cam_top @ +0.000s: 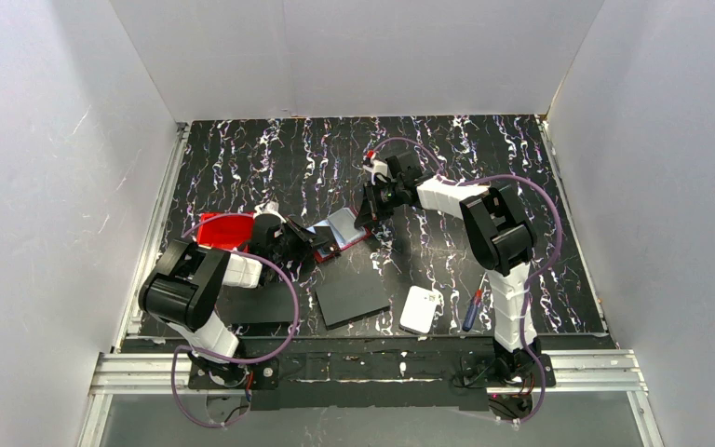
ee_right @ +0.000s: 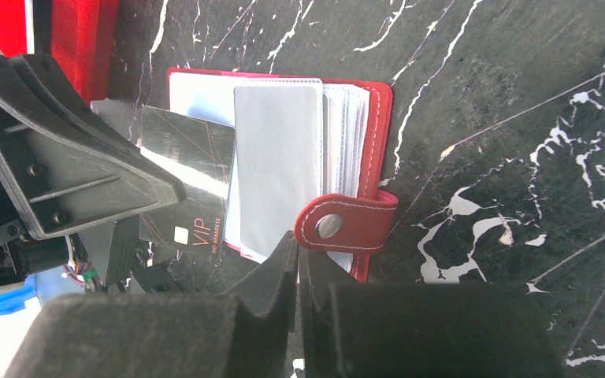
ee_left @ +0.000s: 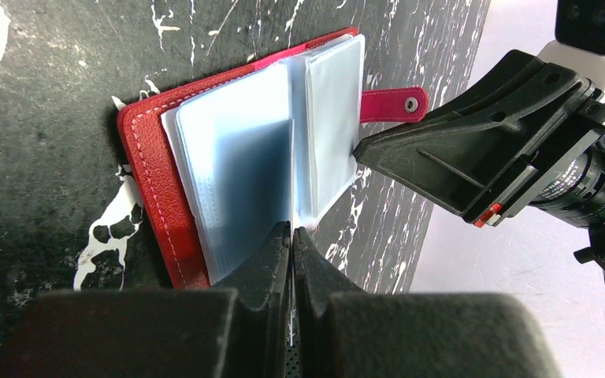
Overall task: Put the credit cards into the card holder
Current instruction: Insert the credit card into the card slot.
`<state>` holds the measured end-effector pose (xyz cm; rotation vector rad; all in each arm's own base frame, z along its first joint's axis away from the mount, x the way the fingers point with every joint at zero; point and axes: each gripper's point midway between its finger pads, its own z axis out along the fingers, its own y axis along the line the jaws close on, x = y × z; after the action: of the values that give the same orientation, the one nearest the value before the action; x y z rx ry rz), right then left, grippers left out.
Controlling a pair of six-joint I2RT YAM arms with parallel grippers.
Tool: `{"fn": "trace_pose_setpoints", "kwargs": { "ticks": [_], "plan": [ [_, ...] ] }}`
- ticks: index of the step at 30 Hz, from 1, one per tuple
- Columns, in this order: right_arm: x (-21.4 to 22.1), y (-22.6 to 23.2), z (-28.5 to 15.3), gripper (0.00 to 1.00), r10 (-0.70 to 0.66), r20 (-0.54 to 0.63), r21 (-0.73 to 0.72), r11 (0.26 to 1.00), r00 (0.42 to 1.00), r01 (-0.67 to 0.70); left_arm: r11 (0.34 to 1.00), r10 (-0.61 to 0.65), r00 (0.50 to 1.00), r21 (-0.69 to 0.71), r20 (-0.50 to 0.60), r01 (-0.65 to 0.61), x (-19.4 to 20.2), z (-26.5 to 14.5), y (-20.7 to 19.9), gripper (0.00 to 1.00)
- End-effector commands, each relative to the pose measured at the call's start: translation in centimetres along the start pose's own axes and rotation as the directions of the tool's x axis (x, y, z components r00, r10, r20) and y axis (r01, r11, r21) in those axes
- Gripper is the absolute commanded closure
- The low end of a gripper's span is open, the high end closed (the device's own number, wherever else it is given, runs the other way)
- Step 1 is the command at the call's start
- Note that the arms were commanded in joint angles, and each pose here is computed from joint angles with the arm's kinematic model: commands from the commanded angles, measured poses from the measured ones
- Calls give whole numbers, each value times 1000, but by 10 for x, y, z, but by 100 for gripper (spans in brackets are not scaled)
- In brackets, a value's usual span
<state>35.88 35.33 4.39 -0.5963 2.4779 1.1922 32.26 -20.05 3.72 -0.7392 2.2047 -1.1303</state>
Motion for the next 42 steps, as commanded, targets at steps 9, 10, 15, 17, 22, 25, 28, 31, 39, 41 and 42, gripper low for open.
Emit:
{"fn": "trace_pose_setpoints", "kwargs": {
  "ticks": [9,10,15,17,22,25,28,31,39,41,42],
  "plan": [
    [5,-9,8,90,3,-8,15,1000,1000,-3,995,0,1000,102,2,0,-3,-8,-25,100],
    [5,-9,8,90,3,-9,15,1000,1000,-3,995,-3,1000,102,-2,3,-2,-8,-25,100],
    [6,-8,9,90,2,-12,14,1000,1000,-2,995,-21,1000,99,-22,23,2,-6,-21,100],
    [6,-8,9,91,1,-12,16,1000,1000,0,995,-24,999,95,-21,26,2,-6,-19,100],
    [7,-8,9,91,2,-15,17,1000,1000,-1,996,-55,998,71,-22,56,5,-5,-11,100],
    [7,-9,10,91,3,-17,18,1000,1000,-3,996,-70,997,59,-18,71,5,-6,-8,100],
    [7,-9,10,91,3,-17,19,1000,1000,-3,996,-86,996,36,-12,86,5,-7,-3,100],
    [8,-9,10,91,4,-18,18,1000,1000,-4,996,-83,996,30,-22,84,7,-6,-1,100],
    [8,-9,11,91,4,-18,16,1000,1000,-3,996,-68,997,54,-27,69,5,-3,-9,100],
    [8,-8,11,91,3,-19,14,1000,1000,-3,996,-70,997,56,-33,72,5,-2,-10,100],
    [8,-8,11,91,3,-19,13,1000,1000,-2,996,-69,997,58,-35,71,5,-2,-10,100]
  ]
}}
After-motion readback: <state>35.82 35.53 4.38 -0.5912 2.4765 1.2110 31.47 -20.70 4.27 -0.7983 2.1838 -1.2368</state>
